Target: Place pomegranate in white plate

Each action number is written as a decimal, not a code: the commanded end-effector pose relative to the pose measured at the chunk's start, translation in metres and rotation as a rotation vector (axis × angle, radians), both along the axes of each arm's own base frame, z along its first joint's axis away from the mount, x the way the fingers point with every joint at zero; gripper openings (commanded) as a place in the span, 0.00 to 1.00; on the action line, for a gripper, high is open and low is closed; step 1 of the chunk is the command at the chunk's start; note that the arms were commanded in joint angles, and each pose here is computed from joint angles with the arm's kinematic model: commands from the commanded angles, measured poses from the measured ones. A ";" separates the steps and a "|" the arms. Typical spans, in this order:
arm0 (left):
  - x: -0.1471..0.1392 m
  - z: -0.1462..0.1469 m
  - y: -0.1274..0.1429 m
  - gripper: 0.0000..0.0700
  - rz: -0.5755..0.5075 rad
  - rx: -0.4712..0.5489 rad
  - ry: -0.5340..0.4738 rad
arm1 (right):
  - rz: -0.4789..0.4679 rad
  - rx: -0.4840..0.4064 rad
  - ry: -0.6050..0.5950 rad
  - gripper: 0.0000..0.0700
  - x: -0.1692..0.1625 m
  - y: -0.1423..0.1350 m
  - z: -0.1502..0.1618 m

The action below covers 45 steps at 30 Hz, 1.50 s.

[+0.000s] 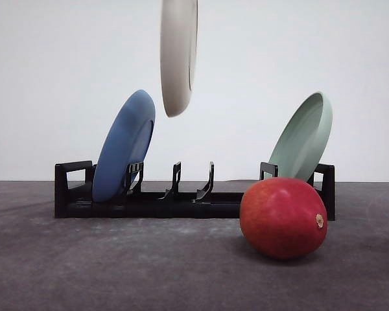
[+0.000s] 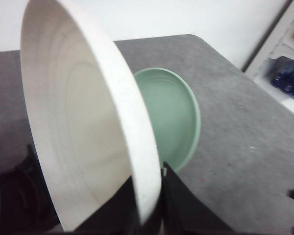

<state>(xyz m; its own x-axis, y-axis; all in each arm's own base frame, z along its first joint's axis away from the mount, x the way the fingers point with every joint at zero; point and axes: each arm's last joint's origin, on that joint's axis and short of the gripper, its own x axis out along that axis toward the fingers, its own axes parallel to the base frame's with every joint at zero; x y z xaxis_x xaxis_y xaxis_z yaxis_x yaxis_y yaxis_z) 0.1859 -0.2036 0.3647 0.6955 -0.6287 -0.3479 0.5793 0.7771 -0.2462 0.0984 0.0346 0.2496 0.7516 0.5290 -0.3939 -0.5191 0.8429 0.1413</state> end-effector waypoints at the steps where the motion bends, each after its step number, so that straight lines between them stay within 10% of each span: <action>1: -0.009 -0.004 0.001 0.02 -0.021 -0.007 -0.001 | 0.002 0.001 -0.028 0.51 0.000 0.000 0.006; 12: -0.072 -0.067 0.038 0.02 -0.150 0.033 -0.037 | 0.001 0.000 -0.027 0.51 0.000 0.000 0.006; 34: -0.089 -0.150 0.013 0.02 -0.518 1.152 -0.246 | 0.001 0.000 -0.027 0.51 0.000 0.000 0.006; 45: -0.086 -0.188 -0.014 0.02 -0.566 1.329 -0.254 | 0.002 0.000 -0.027 0.51 0.000 0.000 0.006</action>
<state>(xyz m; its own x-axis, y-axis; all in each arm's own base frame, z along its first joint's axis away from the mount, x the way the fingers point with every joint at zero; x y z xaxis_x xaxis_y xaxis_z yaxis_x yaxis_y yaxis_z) 0.1015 -0.2128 0.1775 0.5987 -0.1450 -0.7878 0.7983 0.0269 0.6017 0.0984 0.0345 0.2496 0.7520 0.5285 -0.3940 -0.5187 0.8432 0.1412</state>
